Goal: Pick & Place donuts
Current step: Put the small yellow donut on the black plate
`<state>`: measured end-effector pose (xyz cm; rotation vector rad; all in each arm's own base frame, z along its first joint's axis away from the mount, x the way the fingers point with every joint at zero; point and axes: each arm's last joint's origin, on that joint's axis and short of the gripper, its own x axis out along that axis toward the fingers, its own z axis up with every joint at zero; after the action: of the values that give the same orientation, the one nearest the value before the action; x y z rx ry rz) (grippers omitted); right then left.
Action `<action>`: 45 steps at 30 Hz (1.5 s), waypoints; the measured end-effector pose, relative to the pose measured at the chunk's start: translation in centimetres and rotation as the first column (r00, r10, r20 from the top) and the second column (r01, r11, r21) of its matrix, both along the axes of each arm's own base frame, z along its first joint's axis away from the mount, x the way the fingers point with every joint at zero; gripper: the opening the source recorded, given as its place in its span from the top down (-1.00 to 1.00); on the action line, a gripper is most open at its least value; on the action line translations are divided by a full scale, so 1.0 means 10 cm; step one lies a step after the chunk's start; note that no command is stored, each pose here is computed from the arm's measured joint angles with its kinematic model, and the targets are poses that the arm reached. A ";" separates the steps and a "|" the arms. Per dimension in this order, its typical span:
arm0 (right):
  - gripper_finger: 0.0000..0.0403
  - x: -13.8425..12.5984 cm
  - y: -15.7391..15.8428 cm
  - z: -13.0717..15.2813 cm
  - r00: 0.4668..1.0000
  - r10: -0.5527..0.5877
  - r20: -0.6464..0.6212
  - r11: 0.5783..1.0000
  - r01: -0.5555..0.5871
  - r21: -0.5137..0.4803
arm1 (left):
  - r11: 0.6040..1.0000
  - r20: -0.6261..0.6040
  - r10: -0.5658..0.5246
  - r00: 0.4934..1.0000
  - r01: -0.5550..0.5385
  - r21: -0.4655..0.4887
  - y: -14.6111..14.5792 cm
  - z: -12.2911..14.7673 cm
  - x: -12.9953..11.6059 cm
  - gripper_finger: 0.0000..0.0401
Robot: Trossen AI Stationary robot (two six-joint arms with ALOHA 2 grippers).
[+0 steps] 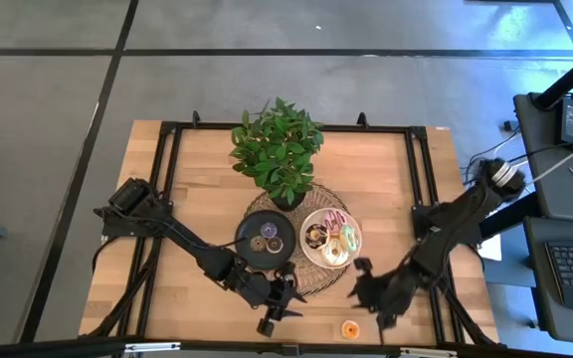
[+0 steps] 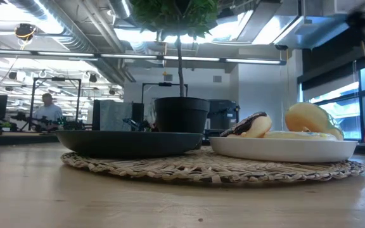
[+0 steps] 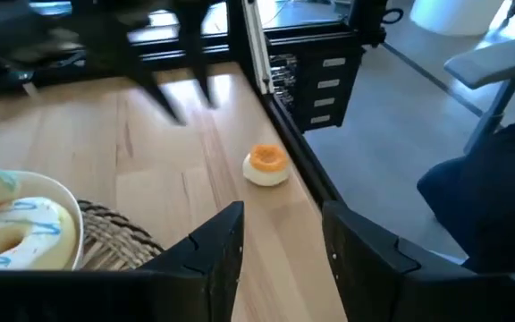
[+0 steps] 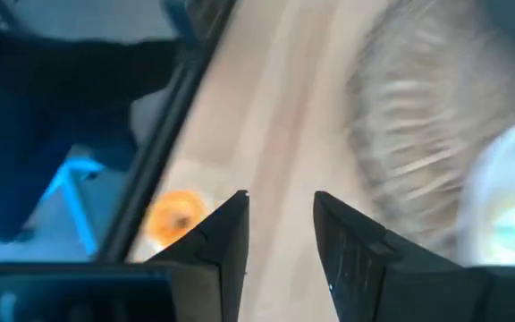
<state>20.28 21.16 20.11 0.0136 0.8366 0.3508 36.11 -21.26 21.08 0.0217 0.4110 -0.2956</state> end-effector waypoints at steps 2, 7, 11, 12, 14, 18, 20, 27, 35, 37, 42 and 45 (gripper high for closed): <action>0.36 0.04 0.14 -0.07 0.999 -0.009 -0.047 0.999 0.011 0.030 | 1.000 -0.009 0.002 1.000 -0.002 0.001 0.00 -0.01 0.00 0.24; 0.36 0.12 0.39 -0.20 0.993 -0.043 -0.113 0.997 0.050 0.060 | 1.000 -0.026 0.002 1.000 -0.002 0.011 0.01 -0.03 -0.01 0.23; 0.36 0.12 0.49 -0.35 0.989 -0.004 -0.147 1.000 0.007 0.024 | 1.000 -0.029 0.002 1.000 -0.002 0.013 0.01 -0.03 -0.01 0.24; 0.36 0.11 0.50 -0.39 0.986 0.007 -0.166 1.000 -0.004 0.020 | 1.000 -0.029 0.002 1.000 -0.002 0.013 0.01 -0.03 -0.01 0.24; 0.36 0.11 0.52 -0.46 0.983 0.010 -0.185 1.000 -0.009 0.009 | 1.000 -0.032 0.002 0.999 -0.002 0.014 0.01 -0.03 -0.01 0.25; 0.36 0.12 0.54 -0.56 0.980 -0.017 -0.197 1.000 0.015 -0.010 | 1.000 -0.034 0.004 0.999 -0.003 0.012 0.01 -0.03 -0.01 0.26; 0.36 0.12 0.54 -0.59 0.980 -0.018 -0.201 1.000 0.015 -0.016 | 1.000 -0.034 0.004 0.999 -0.003 0.012 0.01 -0.03 -0.01 0.25; 0.36 0.13 0.55 -0.59 0.981 -0.020 -0.194 1.000 0.018 -0.010 | 1.000 -0.038 0.010 0.999 -0.010 -0.001 0.01 -0.03 -0.01 0.25; 0.36 0.13 0.56 -0.63 0.980 -0.018 -0.196 1.000 0.016 -0.016 | 1.000 -0.041 0.010 0.999 -0.010 0.000 0.01 -0.03 -0.01 0.24; 0.36 0.13 0.57 -0.67 0.979 -0.020 -0.202 1.000 0.015 -0.024 | 1.000 -0.041 0.010 0.999 -0.010 0.000 0.01 -0.03 -0.01 0.24; 0.36 0.15 0.59 -0.76 0.978 -0.025 -0.206 0.999 0.019 -0.032 | 1.000 -0.041 0.010 0.999 -0.010 0.000 0.01 -0.03 -0.01 0.23; 0.36 0.16 0.59 -0.77 0.979 -0.027 -0.202 0.999 0.023 -0.023 | 1.000 -0.041 0.010 0.999 -0.010 0.000 0.01 -0.03 -0.01 0.24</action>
<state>21.84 27.09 12.41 0.0415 1.0405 0.3201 35.96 -21.17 20.75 0.0135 0.4512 -0.2866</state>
